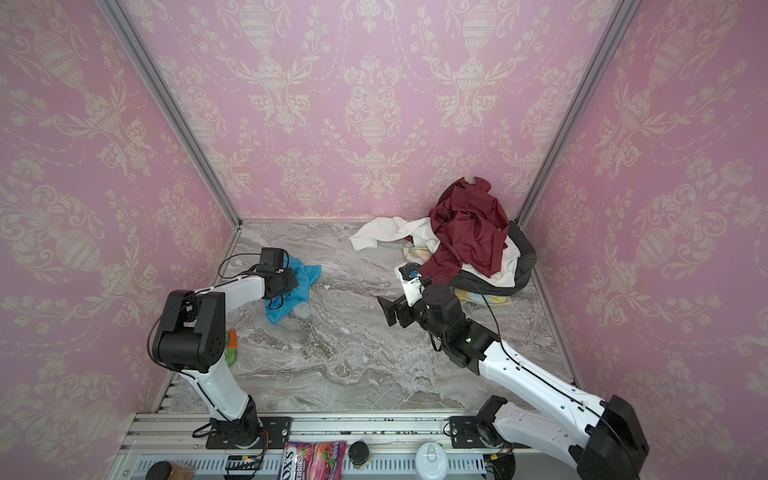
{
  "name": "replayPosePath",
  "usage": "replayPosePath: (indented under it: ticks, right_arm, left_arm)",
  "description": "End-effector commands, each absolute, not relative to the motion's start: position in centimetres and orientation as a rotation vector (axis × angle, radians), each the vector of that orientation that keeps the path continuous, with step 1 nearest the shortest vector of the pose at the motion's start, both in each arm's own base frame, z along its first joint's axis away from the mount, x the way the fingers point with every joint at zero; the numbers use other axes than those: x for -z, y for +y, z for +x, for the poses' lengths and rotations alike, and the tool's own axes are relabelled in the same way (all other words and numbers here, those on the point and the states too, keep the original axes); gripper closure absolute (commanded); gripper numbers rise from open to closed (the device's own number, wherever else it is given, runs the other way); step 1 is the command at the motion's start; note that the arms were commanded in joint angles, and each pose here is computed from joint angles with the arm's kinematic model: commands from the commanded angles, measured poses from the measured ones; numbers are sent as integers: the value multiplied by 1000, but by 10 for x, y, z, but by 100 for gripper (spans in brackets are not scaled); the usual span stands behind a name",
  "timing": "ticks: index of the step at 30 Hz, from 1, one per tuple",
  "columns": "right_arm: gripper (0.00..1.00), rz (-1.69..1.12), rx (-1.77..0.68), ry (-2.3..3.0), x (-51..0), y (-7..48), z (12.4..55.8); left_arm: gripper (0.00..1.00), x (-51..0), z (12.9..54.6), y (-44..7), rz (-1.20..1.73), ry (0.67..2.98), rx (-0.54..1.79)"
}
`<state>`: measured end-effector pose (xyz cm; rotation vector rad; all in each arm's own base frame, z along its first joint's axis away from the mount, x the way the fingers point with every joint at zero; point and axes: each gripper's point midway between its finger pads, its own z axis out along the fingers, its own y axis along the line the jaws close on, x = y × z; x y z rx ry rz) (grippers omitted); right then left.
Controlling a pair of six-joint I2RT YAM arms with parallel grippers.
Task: Pick out a specific cloth from the pile
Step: 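Lower the turquoise shirt onto the open table and open the left gripper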
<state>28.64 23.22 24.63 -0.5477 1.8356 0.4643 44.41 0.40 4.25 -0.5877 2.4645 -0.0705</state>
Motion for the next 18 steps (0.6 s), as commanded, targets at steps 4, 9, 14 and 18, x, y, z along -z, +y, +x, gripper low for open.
replayPosePath:
  ticks: [4, 9, 14, 18]
  right_arm:
    - [0, -581, -477, 1817, -248, 242, 288]
    - [0, -597, -461, 1832, -240, 245, 293]
    - [0, -606, -456, 1830, -236, 251, 299]
    - [0, -613, -451, 1833, -234, 255, 305]
  left_arm:
    - [100, -9, 430, 23, -698, 2639, 129]
    - [98, -16, 443, 46, -709, 2647, 108]
    - [93, -17, 456, 60, -686, 2668, 75]
    - [88, -19, 463, 70, -664, 2677, 20]
